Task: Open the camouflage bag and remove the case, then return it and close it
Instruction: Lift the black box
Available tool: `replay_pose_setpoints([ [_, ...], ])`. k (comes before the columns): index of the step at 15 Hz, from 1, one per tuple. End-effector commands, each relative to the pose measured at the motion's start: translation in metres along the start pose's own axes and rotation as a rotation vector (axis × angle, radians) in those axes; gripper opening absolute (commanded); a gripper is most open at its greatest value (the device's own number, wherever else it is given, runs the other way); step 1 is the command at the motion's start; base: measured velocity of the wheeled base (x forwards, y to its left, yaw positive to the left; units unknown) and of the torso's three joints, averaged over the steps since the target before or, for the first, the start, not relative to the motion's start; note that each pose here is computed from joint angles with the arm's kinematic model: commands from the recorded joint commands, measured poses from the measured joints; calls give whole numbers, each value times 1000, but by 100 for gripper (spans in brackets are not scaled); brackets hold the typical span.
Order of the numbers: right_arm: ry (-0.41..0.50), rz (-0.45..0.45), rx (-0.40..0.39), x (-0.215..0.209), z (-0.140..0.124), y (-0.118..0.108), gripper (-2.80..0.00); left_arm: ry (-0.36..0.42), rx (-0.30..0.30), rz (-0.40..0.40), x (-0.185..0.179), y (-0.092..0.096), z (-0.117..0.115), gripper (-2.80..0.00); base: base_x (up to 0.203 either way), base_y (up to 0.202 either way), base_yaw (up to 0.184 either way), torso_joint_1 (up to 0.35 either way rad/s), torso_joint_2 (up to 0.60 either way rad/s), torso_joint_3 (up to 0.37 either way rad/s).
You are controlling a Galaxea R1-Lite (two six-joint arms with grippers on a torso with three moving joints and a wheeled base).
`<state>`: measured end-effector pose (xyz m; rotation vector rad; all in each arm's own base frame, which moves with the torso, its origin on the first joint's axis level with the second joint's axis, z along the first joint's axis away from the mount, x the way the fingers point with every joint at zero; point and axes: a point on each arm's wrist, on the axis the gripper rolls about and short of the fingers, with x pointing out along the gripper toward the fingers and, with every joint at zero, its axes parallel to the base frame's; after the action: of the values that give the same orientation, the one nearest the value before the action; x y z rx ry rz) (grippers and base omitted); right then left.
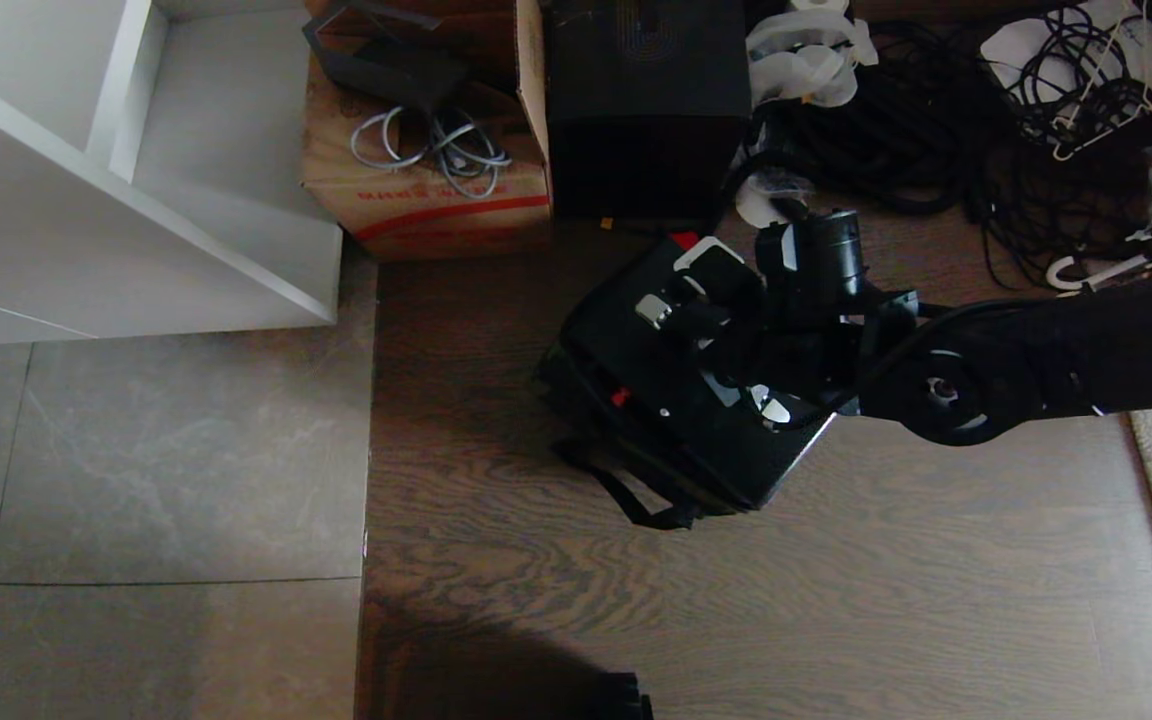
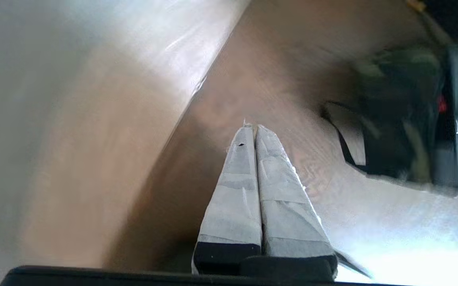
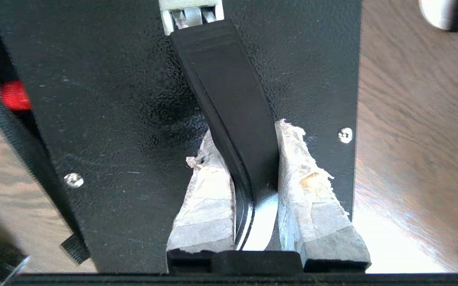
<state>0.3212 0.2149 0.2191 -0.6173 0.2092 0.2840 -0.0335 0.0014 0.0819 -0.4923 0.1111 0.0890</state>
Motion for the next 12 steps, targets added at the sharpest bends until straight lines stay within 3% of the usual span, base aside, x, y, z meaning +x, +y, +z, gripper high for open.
replay_pose_setpoints([
  [1, -3, -2, -2, 0, 1, 0, -280, -267, 242, -120, 5, -8, 13, -280, 0, 0, 0, 0, 0, 0],
  [2, -2, -2, -3, 0, 0, 0, -280, -217, 370, -98, 9, -4, 5, -280, 0, 0, 0, 0, 0, 0],
  [3, 1, -1, -3, 0, 0, 1, -280, -164, 428, -88, 11, -1, -2, -280, 0, 0, 0, 0, 0, 0],
  [5, 0, -1, -3, 1, 0, 1, -280, -132, 468, -80, 12, 1, -5, -280, 0, 0, 0, 0, 0, 0],
  [7, -1, -1, -4, 0, 0, 0, -280, -118, 547, -82, 12, 1, -6, -280, 0, 0, 0, 0, 0, 0],
  [9, -1, -2, -4, 1, 0, 1, -280, -117, 492, -84, 12, 1, -6, -280, 0, 0, 0, 0, 0, 0],
  [12, 10, 3, -9, 3, -3, 3, -280, -117, 529, -85, 12, 1, -6, -280, 0, 0, 0, 0, 0, 0],
])
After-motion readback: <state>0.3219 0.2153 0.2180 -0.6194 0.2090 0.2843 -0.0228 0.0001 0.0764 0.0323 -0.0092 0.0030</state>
